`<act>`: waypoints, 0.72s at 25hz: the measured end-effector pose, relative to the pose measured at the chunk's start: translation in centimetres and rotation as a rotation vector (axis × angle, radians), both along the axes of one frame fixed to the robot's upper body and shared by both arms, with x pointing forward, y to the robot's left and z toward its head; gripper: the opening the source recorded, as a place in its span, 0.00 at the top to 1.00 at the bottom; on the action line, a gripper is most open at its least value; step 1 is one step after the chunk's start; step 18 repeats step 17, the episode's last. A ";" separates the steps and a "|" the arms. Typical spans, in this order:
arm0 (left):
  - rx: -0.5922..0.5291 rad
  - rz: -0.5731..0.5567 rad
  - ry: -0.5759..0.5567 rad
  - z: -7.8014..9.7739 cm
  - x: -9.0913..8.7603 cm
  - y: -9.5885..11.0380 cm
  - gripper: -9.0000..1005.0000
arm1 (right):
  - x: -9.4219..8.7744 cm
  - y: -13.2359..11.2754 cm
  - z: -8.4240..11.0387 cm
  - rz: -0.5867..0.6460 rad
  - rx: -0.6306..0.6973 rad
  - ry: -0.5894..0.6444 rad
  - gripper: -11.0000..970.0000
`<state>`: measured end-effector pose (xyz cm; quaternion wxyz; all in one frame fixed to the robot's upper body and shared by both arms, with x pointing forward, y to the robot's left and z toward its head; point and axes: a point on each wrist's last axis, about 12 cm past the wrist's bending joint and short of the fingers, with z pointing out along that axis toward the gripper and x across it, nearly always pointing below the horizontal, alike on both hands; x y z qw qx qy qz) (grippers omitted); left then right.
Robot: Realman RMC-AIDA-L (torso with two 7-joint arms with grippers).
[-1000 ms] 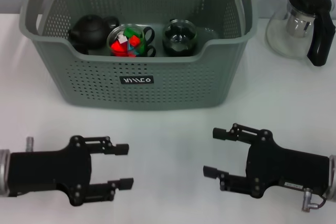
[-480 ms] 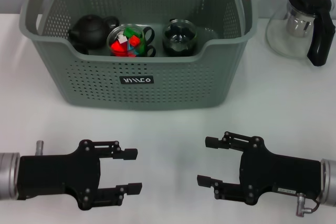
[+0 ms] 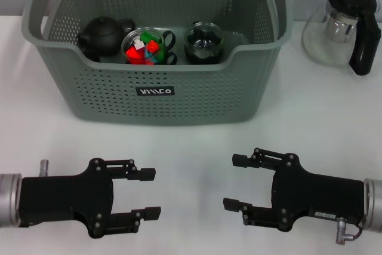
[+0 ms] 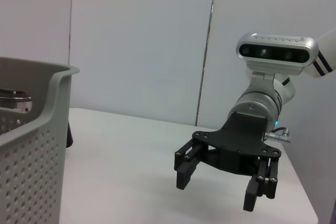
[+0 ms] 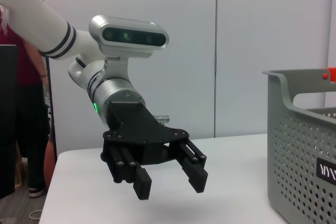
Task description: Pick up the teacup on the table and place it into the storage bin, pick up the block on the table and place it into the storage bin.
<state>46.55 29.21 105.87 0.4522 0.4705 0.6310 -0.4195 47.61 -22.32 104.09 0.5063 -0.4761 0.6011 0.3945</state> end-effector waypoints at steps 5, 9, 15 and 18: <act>0.000 0.000 -0.001 0.0 0.0 0.0 0.37 | 0.0 0.0 0.0 0.001 -0.001 0.000 0.20; 0.000 -0.001 -0.001 0.0 0.1 0.0 0.37 | 0.0 0.0 0.0 0.002 -0.001 -0.001 0.20; 0.000 -0.002 -0.002 0.1 0.1 -0.1 0.37 | 0.0 0.0 0.0 0.002 -0.001 0.000 0.20; -0.001 -0.004 -0.002 0.1 0.1 -0.1 0.37 | 0.0 0.0 0.0 0.002 -0.001 0.000 0.20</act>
